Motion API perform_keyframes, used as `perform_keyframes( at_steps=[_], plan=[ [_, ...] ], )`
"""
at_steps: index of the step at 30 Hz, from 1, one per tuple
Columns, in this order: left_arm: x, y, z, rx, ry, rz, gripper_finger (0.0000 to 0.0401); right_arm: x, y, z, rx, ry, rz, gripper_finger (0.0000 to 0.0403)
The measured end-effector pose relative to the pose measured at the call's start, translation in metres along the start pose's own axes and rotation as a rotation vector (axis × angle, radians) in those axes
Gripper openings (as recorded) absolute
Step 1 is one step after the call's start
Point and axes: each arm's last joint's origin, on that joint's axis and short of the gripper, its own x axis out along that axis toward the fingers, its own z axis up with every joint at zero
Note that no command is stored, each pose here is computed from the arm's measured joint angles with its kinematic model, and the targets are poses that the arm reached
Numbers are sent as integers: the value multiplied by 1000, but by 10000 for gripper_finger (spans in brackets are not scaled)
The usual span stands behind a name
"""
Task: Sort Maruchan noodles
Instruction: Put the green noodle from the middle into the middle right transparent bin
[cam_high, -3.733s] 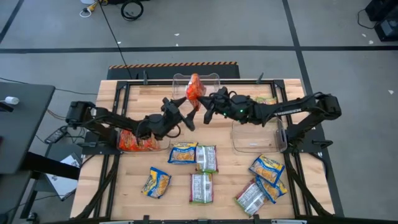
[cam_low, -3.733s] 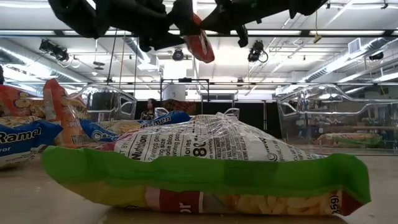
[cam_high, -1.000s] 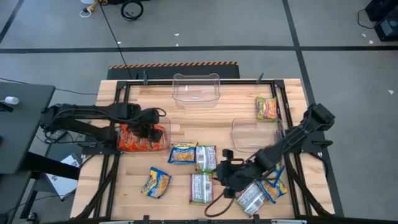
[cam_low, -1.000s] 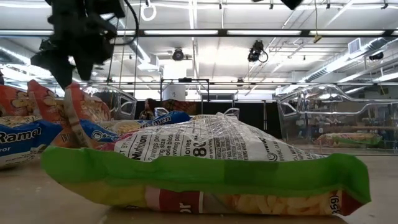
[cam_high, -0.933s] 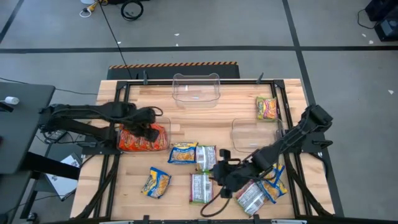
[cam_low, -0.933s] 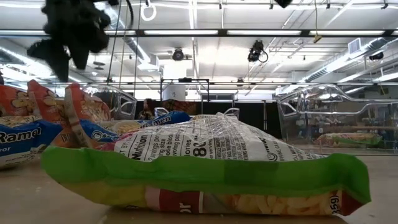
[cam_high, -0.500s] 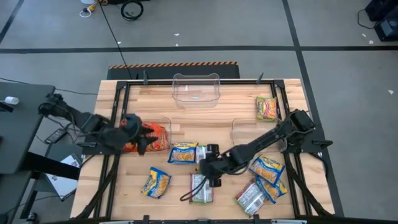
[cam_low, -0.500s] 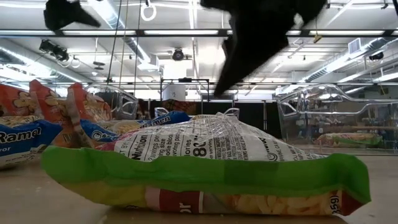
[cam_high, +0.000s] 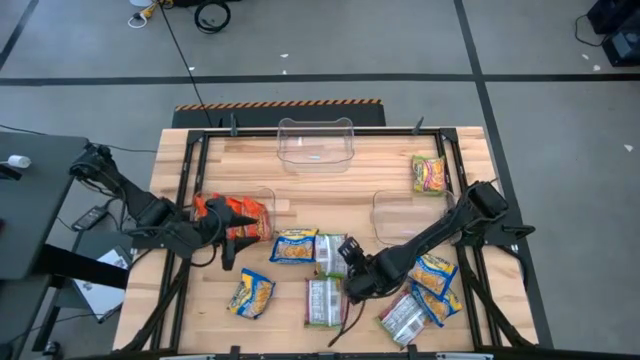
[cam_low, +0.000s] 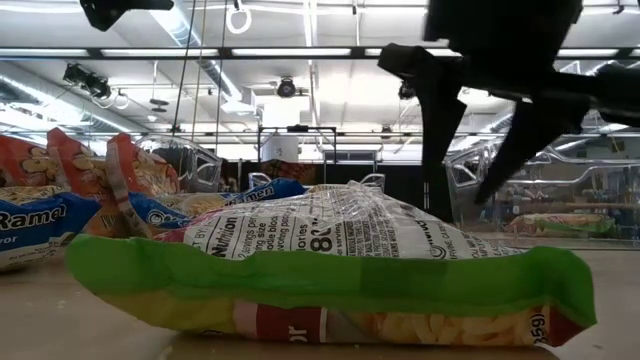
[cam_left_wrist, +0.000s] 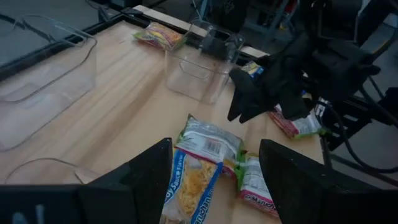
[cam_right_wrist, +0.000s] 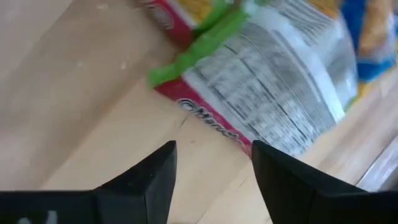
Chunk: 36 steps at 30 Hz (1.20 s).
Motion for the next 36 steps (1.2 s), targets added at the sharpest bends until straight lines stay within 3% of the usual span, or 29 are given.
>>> perform_keyframes(
  at_steps=[2,6,14,24,29,36],
  plan=[
    [0,0,0,25,-4,6,243,3,4,-4,-85,34,-29,223],
    [0,2,-1,44,5,25,243,4,8,-4,-190,82,-225,229],
    [-2,2,-7,85,46,17,243,18,36,-6,-334,29,-260,224],
    [-7,-3,-12,112,58,-17,243,46,57,-22,-350,-19,-428,224],
    [-6,-7,-15,149,10,47,243,52,55,-20,-337,-104,-480,225],
    [-4,-8,-16,136,6,50,243,57,40,-16,-239,-188,-453,209]
  ],
)
